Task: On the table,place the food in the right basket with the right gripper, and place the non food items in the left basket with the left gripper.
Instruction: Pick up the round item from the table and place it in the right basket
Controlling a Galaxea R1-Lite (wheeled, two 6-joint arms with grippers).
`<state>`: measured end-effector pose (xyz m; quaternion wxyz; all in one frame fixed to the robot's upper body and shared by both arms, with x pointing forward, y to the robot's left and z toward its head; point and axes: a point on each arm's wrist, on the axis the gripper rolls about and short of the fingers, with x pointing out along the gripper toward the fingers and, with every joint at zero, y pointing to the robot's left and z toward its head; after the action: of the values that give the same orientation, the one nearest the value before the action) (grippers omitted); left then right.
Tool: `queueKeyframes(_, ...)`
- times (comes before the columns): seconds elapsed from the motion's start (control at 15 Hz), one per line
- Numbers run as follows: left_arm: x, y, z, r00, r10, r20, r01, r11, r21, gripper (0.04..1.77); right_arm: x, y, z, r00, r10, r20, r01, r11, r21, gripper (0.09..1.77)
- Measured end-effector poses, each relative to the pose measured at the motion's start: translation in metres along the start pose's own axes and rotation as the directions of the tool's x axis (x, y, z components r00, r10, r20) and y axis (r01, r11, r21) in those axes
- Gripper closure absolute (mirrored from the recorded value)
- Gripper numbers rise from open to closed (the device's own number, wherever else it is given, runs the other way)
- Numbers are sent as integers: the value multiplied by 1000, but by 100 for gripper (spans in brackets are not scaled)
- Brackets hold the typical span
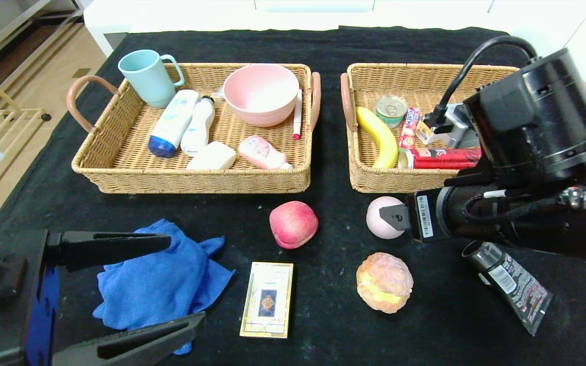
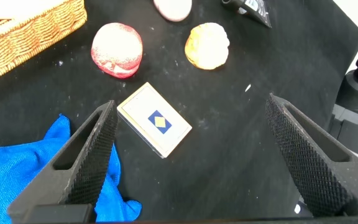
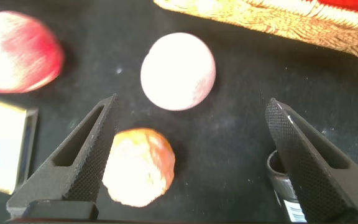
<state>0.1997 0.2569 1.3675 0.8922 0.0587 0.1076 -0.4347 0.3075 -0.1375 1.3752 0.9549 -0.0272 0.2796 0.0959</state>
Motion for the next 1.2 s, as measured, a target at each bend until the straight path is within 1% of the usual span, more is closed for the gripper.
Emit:
queueKeyframes(0.13, 0, 0, 0, 1000, 0, -1, 0, 1000, -1, 9, 7, 5, 2, 1000, -11, -13, 11, 1000, 16, 15)
queueKeyframes(0.33, 0, 0, 0, 1000, 1, 3, -1, 1000, 1, 9, 17, 12, 9, 1000, -8, -4, 9, 997, 76, 15)
queueKeyframes(0.6, -1, 0, 1, 1000, 4, 8, -4, 1000, 2, 9, 32, 20, 9, 1000, -18, -19, 19, 997, 81, 15)
queueKeyframes(0.73, -2, 0, 1, 1000, 6, 13, -7, 1000, 4, 9, 39, 21, 8, 999, -31, -30, 33, 997, 76, 15)
queueKeyframes(0.87, -2, -1, 1, 1000, 4, 7, -4, 1000, 6, 9, 46, 21, 6, 997, -64, -36, 66, 995, 72, 15)
queueKeyframes(1.0, -2, -1, 0, 1000, 4, 9, -4, 1000, 14, 9, 51, 20, 5, 997, -73, -40, 76, 994, 75, 15)
queueKeyframes(1.2, -2, 0, 0, 1000, 6, 7, -6, 1000, 15, 9, 57, 18, 7, 996, -85, -41, 90, 988, 124, 15)
